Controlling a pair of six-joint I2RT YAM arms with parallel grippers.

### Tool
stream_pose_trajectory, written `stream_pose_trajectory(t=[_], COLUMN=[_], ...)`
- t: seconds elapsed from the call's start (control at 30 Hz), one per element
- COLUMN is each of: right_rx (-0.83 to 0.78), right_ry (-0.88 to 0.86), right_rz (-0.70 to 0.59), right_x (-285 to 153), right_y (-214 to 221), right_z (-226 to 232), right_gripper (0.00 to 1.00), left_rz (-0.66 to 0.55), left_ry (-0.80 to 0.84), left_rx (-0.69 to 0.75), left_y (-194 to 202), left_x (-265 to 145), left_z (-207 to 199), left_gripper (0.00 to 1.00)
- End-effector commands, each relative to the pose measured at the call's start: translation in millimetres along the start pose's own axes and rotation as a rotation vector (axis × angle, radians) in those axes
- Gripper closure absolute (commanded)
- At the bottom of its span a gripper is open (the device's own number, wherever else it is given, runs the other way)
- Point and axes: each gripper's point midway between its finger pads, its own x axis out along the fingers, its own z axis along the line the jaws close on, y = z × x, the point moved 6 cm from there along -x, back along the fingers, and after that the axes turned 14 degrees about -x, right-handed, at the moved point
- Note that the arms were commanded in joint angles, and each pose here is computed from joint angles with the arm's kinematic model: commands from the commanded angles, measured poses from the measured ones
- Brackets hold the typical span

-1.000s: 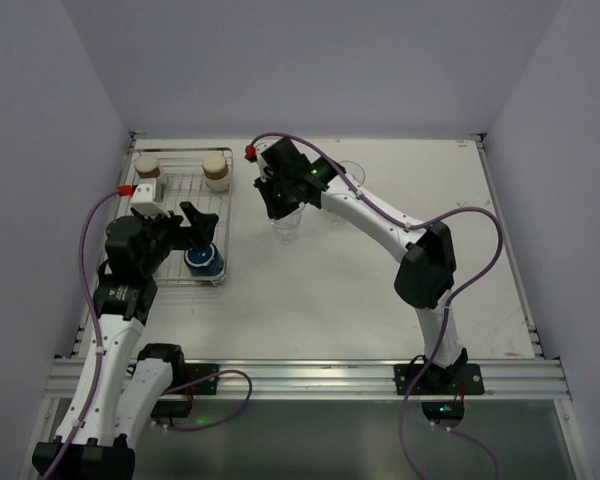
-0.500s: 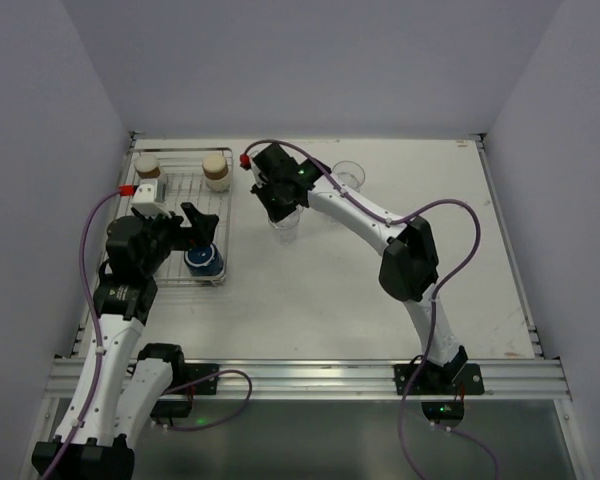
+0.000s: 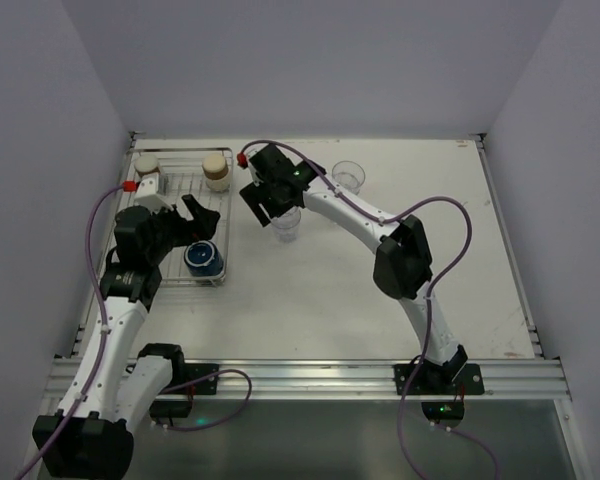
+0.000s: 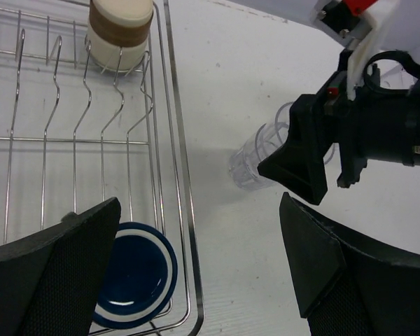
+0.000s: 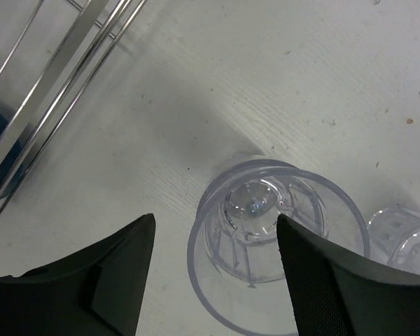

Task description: Unload the cups from the dish rack

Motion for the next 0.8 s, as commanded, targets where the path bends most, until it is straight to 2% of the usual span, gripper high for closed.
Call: stream_pose_trajectory(t=[0.0, 0.13, 0.17, 0.2, 0.23, 0.27, 0.3, 0.37, 0.4, 0.43, 0.5, 0.53, 0.57, 0.63, 0.77], right_rx=[-0.001, 0.045, 0.061, 0.087, 0.104, 0.124, 0.164, 0.182, 0.201, 0.213, 0.239, 0.248, 0.25, 0.257, 0.245], right_ry=[0.04, 0.02, 0.021, 0.012, 0.0, -0.009, -0.024, -0.098, -0.161, -0.188, -0.217, -0.218, -0.215, -0.194, -0.17], right_rz=[-0.194, -0.294, -0.365, -0.4, -0.419, -0.509, -0.551, -0.617, -0.699, -0.711, -0.776, -0.769, -0.775, -0.775, -0.75], right_x=[-60, -97, -127, -139, -135, -170, -181, -182, -212, -203, -223, -215, -216, -217, -212], right_y=[-39, -44, -47, -46, -37, -37, -35, -18, -14, -1, 11, 23, 28, 41, 52], right_z=[-13, -10, -13, -11, -7, -7, -5, 8, 15, 21, 26, 29, 29, 29, 29], right_gripper=[0.26, 0.23, 0.23, 0.23, 0.23, 0.23, 0.23, 0.22, 0.22, 0.22, 0.22, 0.22, 0.22, 0.22, 0.22], left_rz=[-0.071, -0.086, -0.11, -0.119, -0.136, -0.138, -0.116, -0.136, -0.115, -0.142, -0.085, -0.117, -0.069, -0.067, 0.014], left_ry=[0.034, 0.013, 0.009, -0.045, -0.054, -0.068, -0.104, -0.106, -0.144, -0.141, -0.208, -0.217, -0.259, -0.247, -0.292], left_rx=[-0.081, -0.139, -0.136, -0.14, -0.131, -0.125, -0.128, -0.114, -0.111, -0.088, -0.07, -0.036, -0.023, 0.028, 0.079], left_y=[-23, -32, -41, -43, -52, -56, -55, -72, -71, -88, -85, -102, -93, -104, -92], left_x=[10, 27, 30, 41, 45, 51, 65, 77, 94, 102, 129, 136, 153, 167, 205], left_z=[-15, -15, -18, -10, -12, -11, -5, -10, -3, -10, 3, -2, 10, 7, 26], left_gripper=[0.02, 0.02, 0.03, 0.03, 0.03, 0.04, 0.05, 0.06, 0.06, 0.06, 0.07, 0.07, 0.07, 0.07, 0.07])
